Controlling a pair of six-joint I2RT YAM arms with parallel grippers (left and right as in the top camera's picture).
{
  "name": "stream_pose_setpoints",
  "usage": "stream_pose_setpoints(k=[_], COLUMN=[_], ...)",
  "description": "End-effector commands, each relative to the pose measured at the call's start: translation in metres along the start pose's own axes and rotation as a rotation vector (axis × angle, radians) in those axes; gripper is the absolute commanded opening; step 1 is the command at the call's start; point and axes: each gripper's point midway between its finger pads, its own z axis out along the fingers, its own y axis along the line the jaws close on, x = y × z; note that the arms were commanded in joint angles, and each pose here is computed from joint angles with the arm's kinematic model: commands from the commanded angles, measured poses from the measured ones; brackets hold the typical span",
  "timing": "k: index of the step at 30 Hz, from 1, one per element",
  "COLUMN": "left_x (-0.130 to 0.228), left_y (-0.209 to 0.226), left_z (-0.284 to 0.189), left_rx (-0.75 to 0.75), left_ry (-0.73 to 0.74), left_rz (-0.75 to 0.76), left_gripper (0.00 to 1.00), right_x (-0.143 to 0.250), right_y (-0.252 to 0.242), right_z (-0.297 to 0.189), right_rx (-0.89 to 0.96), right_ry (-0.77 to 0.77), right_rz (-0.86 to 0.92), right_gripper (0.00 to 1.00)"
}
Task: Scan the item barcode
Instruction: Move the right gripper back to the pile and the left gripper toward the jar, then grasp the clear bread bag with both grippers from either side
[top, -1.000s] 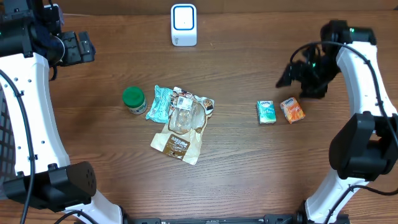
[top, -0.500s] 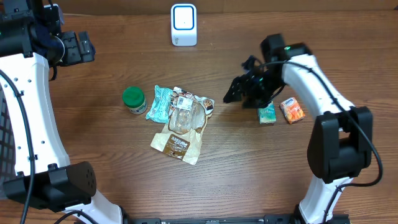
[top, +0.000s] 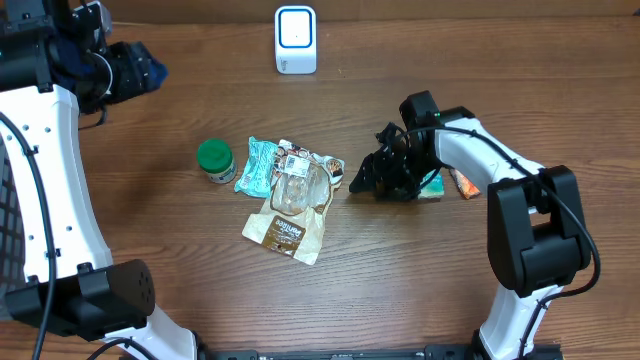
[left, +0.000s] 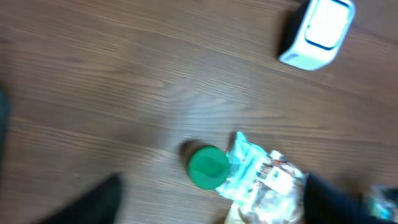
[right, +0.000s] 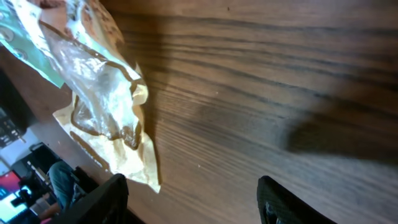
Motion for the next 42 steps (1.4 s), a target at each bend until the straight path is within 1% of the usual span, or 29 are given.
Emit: stream_pose_setpoints(k=[1, 5, 8, 10, 14, 17, 22, 30, 33, 37, 38, 42], left_x=[0.018, 0.049, 0.081, 0.101, 0.144, 0.172, 0.208, 0.238, 0.241, 0.239, 0.239, 0.243], left_y=[-0.025, -0.04, -0.064, -0.078, -0.094, -0.103, -0.1, -0.092, -0.098, -0.097, -0.099, -0.093], left_z=[0.02, 0.047, 0.066, 0.079, 0.108, 0.13, 0.161, 0.187, 0.192, 0.201, 0.206, 0.219], left_rx=[0.1, 0.114, 0.204, 0.251, 0.286, 0.322, 0.327, 0.352, 0.355, 0.293, 0.297, 0.263], left_ry=[0.097, 0.211, 0.306, 0.357, 0.444, 0.483, 0.514, 0.518, 0.507, 0.484, 0.477, 0.496], left_rz=[-0.042, 0.013, 0.133, 0.2, 0.285, 0.317, 0.334, 0.375, 0.409, 0.423, 0.427, 0.381], left_gripper=[0.04, 0.04, 0.04, 0.04, 0.04, 0.04, 0.04, 0.04, 0.04, 0.04, 0.04, 0.04], right_x=[0.0, 0.001, 0.001, 0.0, 0.001, 0.001, 0.0, -0.001, -0.001, -0.001, -0.001, -0.001], right_y=[0.008, 0.014, 0.02, 0.02, 0.021, 0.021, 0.017, 0.017, 0.017, 0.017, 0.017, 0.017], right_z=[0.01, 0.029, 0.042, 0.047, 0.051, 0.053, 0.058, 0.06, 0.06, 0.06, 0.06, 0.06], right_rx=[-0.054, -0.063, -0.072, -0.058, -0.047, -0.044, -0.057, -0.065, -0.065, -0.065, -0.065, -0.065], right_ry=[-0.017, -0.035, -0.05, -0.066, -0.069, -0.075, -0.091, -0.101, -0.101, -0.101, -0.101, -0.1], right_rz=[0.0, 0.023, 0.042, 0.086, 0.136, 0.162, 0.194, 0.197, 0.197, 0.197, 0.197, 0.197], right_gripper=[0.61, 0.61, 0.61, 0.61, 0.61, 0.61, 0.59, 0.58, 0.57, 0.57, 0.57, 0.56])
